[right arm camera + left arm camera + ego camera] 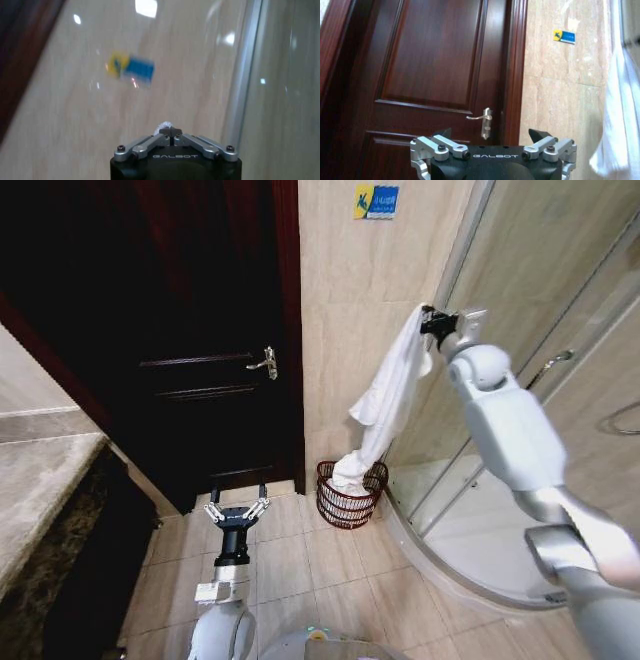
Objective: Discard the used towel into the hamper.
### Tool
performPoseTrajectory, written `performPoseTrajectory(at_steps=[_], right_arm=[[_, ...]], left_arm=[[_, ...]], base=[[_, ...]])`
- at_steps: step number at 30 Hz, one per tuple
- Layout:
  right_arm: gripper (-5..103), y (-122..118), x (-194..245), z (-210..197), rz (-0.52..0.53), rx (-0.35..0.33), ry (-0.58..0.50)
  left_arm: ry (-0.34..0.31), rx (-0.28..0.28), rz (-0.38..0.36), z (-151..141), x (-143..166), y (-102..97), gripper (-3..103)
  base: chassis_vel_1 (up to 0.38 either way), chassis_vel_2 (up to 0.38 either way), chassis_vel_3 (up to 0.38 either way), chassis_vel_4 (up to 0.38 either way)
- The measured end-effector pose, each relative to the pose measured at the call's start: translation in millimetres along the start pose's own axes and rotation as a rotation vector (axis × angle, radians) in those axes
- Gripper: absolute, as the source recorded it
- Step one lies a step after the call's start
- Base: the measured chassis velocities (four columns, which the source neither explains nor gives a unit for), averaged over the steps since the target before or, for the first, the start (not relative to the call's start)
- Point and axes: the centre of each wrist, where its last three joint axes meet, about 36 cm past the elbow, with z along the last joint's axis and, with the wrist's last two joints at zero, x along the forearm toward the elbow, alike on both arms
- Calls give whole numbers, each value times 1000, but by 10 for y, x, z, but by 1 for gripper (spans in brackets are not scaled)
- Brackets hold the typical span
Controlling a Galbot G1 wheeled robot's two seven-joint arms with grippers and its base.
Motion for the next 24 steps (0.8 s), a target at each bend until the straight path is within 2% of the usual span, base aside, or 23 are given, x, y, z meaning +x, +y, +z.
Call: performPoseTrajectory(at_steps=[1, 4, 10, 17, 20, 24], right_arm=[[0, 0, 0, 0, 0, 0, 0], [0, -30, -148, -631, -7, -4, -86], [0, 16, -274, -1106, -20, -23, -113], [0, 162, -356, -863, -29, -43, -62], [0, 272, -426, -512, -21, -79, -13], [0, 318, -405, -306, -8, -91, 10]], left_arm=[[0, 0, 0, 0, 0, 0, 100], [4, 8, 5, 17, -2, -54, 100], [1, 11, 11, 37, -27, -61, 100], [6, 15, 12, 83, -36, -66, 100], [9, 17, 11, 101, -32, -71, 100], [7, 17, 11, 103, -42, -62, 100]], base=[[0, 0, 0, 0], [0, 0, 0, 0], [0, 0, 0, 0], [0, 0, 0, 0], [0, 0, 0, 0], [0, 0, 0, 0]])
